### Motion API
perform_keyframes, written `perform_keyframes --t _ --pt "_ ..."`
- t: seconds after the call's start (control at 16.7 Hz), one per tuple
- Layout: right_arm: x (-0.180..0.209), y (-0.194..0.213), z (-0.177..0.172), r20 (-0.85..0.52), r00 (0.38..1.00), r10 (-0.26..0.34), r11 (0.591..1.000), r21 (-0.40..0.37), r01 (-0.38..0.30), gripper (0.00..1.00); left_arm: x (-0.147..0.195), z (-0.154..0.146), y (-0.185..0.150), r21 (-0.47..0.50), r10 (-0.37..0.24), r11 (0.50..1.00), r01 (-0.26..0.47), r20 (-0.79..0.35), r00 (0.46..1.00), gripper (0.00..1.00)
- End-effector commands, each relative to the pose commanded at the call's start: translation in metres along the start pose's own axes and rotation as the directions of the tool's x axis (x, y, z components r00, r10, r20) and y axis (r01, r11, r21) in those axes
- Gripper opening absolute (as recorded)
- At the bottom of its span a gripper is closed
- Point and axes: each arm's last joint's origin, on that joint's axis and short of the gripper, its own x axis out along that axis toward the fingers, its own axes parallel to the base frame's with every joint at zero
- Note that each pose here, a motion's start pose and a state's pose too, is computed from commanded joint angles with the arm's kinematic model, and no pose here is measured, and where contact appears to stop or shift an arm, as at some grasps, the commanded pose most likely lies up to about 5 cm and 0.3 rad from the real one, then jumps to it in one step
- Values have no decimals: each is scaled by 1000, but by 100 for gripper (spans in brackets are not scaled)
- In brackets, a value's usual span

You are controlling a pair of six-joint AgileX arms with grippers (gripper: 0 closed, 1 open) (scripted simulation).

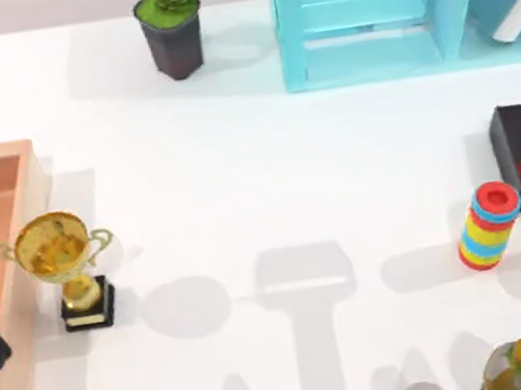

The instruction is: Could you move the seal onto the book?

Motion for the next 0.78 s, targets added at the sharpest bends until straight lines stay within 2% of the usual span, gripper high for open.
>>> perform_keyframes --t 0.3,0.54,0.78 --pt "1 0 13 37 999 9 1000 9 -9 100 0 0 0 0 0 1000 0 0 1000 100" --pt "12 -1 54 138 990 24 999 31 -29 100 0 0 0 0 0 1000 0 0 1000 100" --pt "46 -3 97 226 973 40 997 59 -55 100 0 0 0 0 0 1000 0 0 1000 100"
